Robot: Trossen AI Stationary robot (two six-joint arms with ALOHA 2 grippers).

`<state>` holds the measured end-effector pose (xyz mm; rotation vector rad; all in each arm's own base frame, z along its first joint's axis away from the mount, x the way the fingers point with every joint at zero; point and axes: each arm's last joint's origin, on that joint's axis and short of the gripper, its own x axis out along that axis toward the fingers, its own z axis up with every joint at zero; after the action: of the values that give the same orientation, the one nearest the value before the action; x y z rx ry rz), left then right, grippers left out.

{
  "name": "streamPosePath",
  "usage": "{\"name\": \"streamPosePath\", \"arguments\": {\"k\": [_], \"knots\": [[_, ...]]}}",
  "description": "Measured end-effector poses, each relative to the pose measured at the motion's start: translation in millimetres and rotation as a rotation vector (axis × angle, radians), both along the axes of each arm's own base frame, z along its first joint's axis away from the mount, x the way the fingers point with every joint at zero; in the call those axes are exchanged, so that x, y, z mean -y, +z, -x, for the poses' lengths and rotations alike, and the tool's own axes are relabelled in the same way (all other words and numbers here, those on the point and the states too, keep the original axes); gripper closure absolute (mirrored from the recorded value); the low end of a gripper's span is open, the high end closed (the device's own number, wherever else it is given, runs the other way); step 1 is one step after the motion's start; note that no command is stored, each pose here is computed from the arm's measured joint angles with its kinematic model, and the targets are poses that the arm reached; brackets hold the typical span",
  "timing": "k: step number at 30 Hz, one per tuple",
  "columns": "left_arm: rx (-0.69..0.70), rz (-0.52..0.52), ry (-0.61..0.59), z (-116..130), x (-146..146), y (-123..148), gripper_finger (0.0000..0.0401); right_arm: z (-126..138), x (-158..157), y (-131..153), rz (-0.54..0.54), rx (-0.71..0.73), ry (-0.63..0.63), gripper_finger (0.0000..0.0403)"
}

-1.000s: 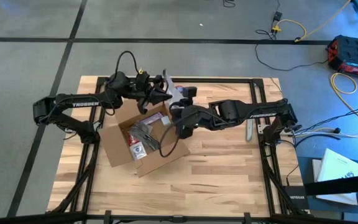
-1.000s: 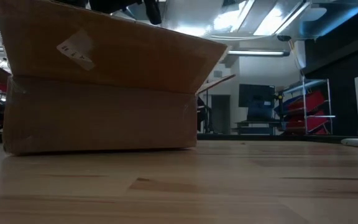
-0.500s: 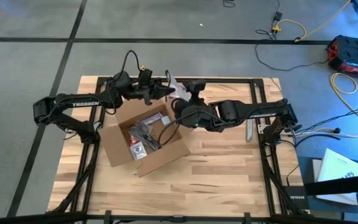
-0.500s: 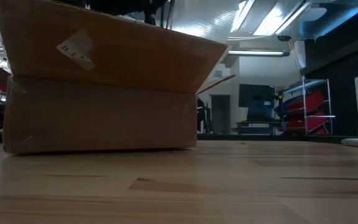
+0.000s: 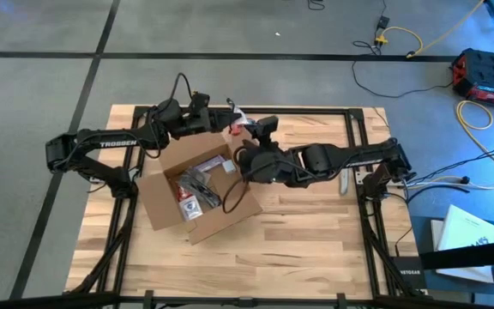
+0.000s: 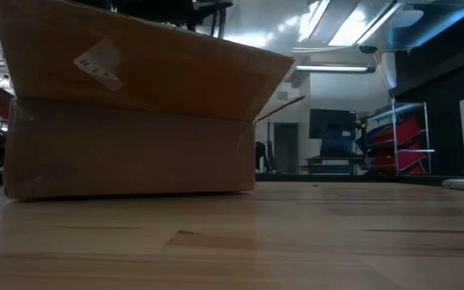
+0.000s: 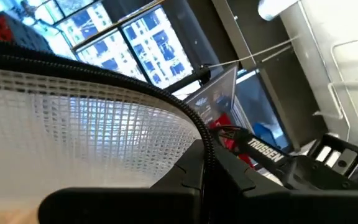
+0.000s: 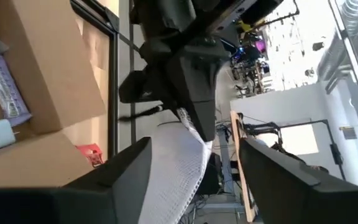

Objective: Unpack boxes
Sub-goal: Close the transparent zip bag

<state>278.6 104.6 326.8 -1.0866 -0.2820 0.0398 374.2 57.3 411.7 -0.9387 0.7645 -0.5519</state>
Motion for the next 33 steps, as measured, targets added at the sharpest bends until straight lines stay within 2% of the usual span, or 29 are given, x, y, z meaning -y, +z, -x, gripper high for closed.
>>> {"name": "streamPosePath", "arguments": {"k": [8,22,28,33], "knots": [[0.023,0.134,-0.035,-2.7,7.0,0.0,0.0401,-8.7,4.6,3.0,0.011,0.0,0.081,0.0228],[0.055,0.327,-0.097,-7.1,20.5,0.1,0.0401,-18.4,1.7,-1.9,0.069,-0.077,0.198,0.0233],[0.057,0.354,-0.148,-10.4,33.2,0.6,0.0401,-18.5,2.4,-0.5,0.091,-0.071,0.169,0.0237],[0.062,0.36,-0.175,-12.0,41.0,1.4,0.0401,-18.1,2.4,-0.5,0.104,-0.077,0.157,0.0283]]}}
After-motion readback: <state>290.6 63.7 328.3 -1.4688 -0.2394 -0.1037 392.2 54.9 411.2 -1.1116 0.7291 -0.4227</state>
